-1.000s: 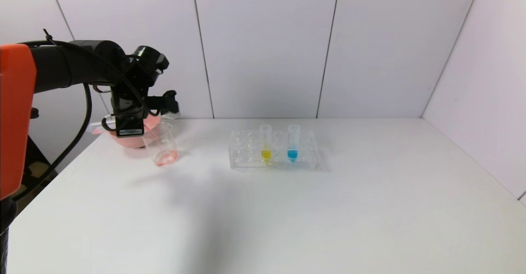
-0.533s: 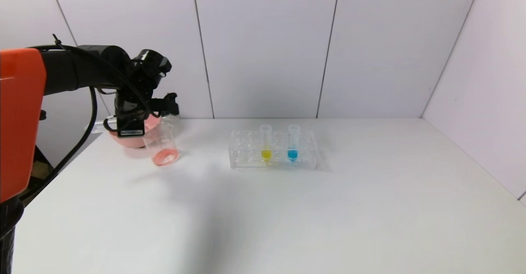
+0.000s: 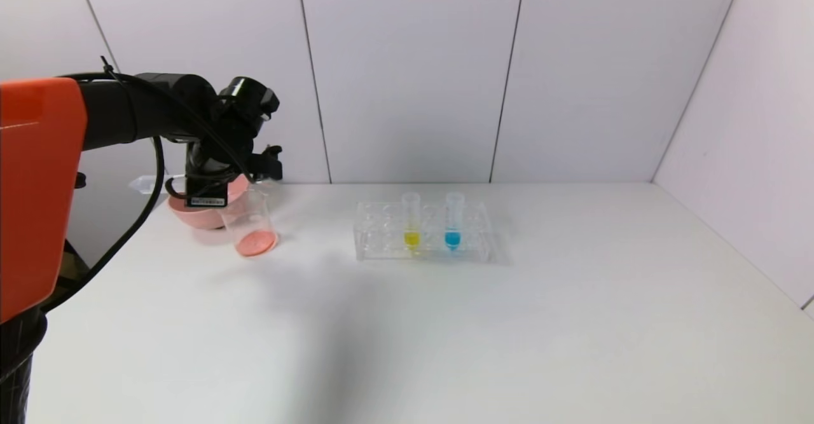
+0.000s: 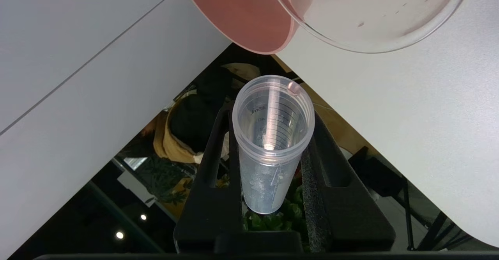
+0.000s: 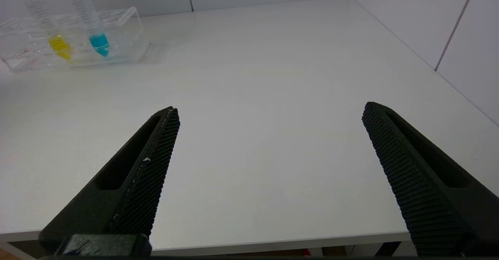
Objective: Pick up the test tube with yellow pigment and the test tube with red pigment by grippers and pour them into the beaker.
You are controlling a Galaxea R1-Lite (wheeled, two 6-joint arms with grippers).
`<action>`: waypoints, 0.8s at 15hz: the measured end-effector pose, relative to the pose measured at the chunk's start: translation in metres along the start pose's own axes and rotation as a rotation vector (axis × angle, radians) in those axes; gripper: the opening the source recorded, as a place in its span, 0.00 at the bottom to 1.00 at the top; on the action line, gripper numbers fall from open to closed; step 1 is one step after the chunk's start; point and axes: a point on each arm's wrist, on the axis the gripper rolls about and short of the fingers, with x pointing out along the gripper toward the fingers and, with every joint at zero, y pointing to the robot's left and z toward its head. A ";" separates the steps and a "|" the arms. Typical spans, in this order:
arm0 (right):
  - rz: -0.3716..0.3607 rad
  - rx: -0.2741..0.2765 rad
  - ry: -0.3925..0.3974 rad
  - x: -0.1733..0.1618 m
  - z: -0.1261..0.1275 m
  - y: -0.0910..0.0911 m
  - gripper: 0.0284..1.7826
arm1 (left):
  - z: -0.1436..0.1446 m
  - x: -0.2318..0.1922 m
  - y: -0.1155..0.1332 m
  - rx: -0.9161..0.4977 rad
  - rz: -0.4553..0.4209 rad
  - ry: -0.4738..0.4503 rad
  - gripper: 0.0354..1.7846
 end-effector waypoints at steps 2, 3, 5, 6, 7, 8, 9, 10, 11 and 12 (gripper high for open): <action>0.000 0.000 0.000 0.000 0.000 0.000 0.96 | 0.000 0.000 0.000 0.007 0.020 0.041 0.24; 0.000 0.000 0.000 0.000 0.000 0.000 0.96 | 0.001 0.000 0.000 0.010 0.021 0.041 0.24; 0.000 0.000 0.000 0.000 0.000 0.000 0.96 | 0.003 -0.001 -0.001 0.012 0.023 0.037 0.24; 0.000 0.000 0.000 0.000 0.000 0.000 0.96 | 0.003 -0.001 -0.001 0.013 0.023 0.036 0.24; 0.000 0.000 0.000 0.000 0.000 0.000 0.96 | 0.003 -0.001 -0.001 0.012 0.022 0.034 0.24; 0.000 0.000 0.000 0.000 0.000 0.000 0.96 | 0.002 -0.002 0.000 0.010 0.021 0.030 0.24; 0.000 0.000 0.000 0.000 0.000 0.000 0.96 | 0.001 -0.003 0.000 0.006 0.017 0.020 0.24; 0.000 0.000 0.000 0.000 0.000 0.000 0.96 | 0.001 -0.004 0.000 0.000 0.010 0.001 0.24; 0.000 0.000 0.000 0.000 0.000 0.000 0.96 | -0.001 -0.006 0.001 -0.009 -0.003 -0.032 0.24; 0.000 0.000 0.000 0.000 0.000 0.000 0.96 | -0.003 -0.006 0.002 -0.022 -0.018 -0.072 0.24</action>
